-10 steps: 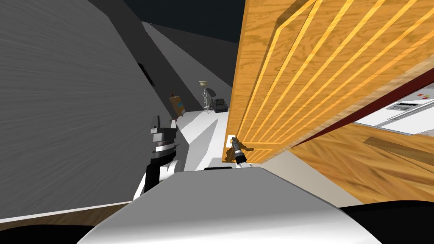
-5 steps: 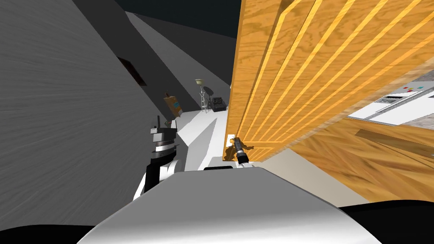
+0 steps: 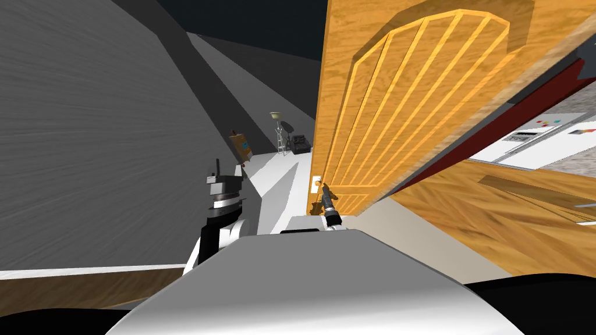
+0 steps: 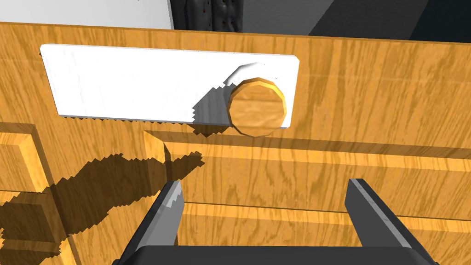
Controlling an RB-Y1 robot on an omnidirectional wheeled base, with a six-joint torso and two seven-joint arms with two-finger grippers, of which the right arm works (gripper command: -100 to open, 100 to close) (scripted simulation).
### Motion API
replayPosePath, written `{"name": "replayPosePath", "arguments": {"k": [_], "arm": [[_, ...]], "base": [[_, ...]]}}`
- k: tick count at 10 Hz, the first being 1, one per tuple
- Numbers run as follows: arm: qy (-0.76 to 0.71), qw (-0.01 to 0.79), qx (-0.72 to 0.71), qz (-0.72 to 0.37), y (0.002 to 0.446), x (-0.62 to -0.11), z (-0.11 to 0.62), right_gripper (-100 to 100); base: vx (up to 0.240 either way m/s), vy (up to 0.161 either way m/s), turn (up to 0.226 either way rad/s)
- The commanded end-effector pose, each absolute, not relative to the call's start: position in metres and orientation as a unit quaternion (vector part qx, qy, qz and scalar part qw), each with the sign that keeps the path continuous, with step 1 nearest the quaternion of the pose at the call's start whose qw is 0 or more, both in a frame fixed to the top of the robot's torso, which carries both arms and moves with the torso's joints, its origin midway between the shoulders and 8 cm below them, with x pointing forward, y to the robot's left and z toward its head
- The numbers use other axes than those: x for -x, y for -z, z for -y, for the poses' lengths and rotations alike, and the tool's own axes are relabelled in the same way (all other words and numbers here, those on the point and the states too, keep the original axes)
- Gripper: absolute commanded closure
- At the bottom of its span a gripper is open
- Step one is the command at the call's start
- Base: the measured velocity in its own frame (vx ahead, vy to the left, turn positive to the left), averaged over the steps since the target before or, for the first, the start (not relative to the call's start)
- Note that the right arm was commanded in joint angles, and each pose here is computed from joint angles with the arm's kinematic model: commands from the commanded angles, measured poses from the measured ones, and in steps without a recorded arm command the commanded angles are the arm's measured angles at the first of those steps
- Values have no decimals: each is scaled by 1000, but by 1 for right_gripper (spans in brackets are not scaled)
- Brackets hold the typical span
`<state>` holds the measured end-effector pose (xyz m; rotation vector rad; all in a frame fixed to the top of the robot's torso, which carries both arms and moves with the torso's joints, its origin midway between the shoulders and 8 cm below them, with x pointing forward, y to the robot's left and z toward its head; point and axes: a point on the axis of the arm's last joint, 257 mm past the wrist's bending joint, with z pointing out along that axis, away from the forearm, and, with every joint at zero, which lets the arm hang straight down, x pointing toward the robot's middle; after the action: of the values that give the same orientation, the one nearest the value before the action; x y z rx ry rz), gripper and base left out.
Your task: Push the door open
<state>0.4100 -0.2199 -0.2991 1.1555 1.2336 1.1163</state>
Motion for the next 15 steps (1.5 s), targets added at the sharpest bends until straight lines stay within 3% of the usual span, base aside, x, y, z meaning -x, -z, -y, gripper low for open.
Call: {"name": "replayPosePath", "arguments": {"k": [1, 4, 12, 13, 15], "arm": [[-478, 520, -495, -505, 298, -408, 218, -100], [-476, 523, -493, -507, 298, -409, 219, -100], [-476, 527, -495, -501, 297, -414, 222, -100], [-476, 527, -495, -501, 297, -414, 222, 100], [-476, 527, -495, -501, 297, -414, 222, 100]], "base": [[-199, 75, -19], [-70, 15, 4], [183, 0, 17], [-11, 0, -5], [-27, -1, 4]]}}
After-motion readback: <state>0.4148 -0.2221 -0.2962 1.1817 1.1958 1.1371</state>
